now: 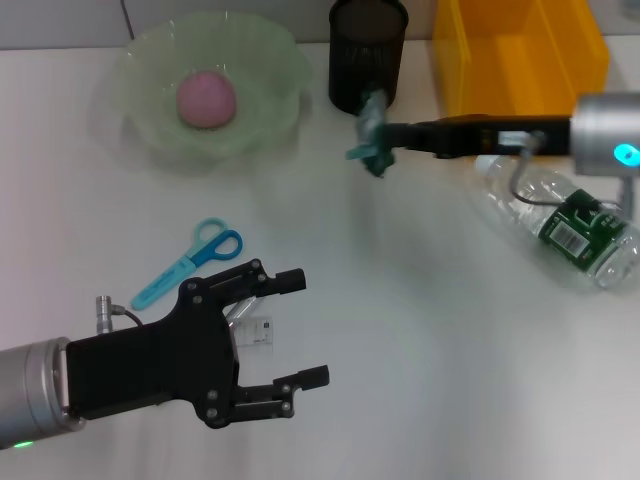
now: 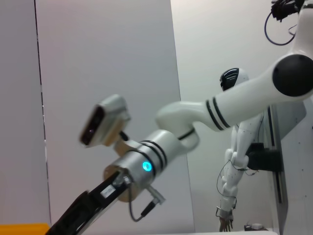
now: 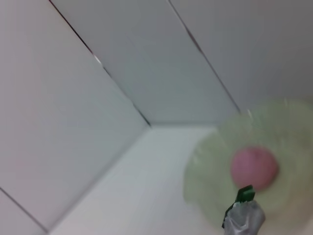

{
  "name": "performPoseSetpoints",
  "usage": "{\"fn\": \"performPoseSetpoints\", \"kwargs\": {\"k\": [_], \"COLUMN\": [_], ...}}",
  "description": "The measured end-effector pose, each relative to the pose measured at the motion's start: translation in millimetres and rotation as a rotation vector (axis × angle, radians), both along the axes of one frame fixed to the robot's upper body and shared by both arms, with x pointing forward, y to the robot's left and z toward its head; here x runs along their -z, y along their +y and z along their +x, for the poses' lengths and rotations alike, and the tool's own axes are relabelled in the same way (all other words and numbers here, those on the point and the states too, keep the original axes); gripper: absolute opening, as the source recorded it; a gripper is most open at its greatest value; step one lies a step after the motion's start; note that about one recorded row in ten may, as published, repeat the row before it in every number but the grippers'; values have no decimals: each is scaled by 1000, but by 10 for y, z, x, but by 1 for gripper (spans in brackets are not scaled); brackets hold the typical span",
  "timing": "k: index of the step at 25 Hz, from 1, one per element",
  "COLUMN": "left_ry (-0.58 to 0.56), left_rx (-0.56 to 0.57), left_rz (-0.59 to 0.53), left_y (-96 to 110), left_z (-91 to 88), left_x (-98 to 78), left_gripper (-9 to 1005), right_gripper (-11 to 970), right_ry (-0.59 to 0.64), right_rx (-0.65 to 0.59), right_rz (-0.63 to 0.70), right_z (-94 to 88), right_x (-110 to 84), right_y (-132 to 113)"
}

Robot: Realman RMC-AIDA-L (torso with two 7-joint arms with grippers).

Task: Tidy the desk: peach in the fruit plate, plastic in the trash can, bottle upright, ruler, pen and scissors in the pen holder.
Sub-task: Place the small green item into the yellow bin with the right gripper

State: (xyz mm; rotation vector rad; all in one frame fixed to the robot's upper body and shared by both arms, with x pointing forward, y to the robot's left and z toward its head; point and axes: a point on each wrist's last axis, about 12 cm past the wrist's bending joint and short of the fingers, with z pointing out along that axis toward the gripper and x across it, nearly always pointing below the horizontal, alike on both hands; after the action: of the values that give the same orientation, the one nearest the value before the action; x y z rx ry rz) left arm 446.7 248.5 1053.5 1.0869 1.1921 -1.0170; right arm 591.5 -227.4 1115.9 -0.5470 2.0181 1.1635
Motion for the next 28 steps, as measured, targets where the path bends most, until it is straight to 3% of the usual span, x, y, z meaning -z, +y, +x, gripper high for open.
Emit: {"fn": "performPoseSetpoints", "kwargs": {"k": [7,12,19,28], "left_ry": [20,14,25,38], "left_rx": [-45,-68,-73,-93], "left_rz": [-55,-85,-114,-139], "left_y": [-21,-39,-71,-79], "left_z": [45,68,89,93], "left_x": [-7,-29,-37,-34], "left_gripper": [731,730,728,725], "right_gripper": [49,62,80,104], "right_ry": [-231,-318,-359,-338], "right_rx": [154,276,486,590], "right_rz": [125,158,170,92], "right_z": [-385,-538,-535,-340], "right_x": [59,141,151,172], "right_y": [-580,-820,-1162,-1226]}}
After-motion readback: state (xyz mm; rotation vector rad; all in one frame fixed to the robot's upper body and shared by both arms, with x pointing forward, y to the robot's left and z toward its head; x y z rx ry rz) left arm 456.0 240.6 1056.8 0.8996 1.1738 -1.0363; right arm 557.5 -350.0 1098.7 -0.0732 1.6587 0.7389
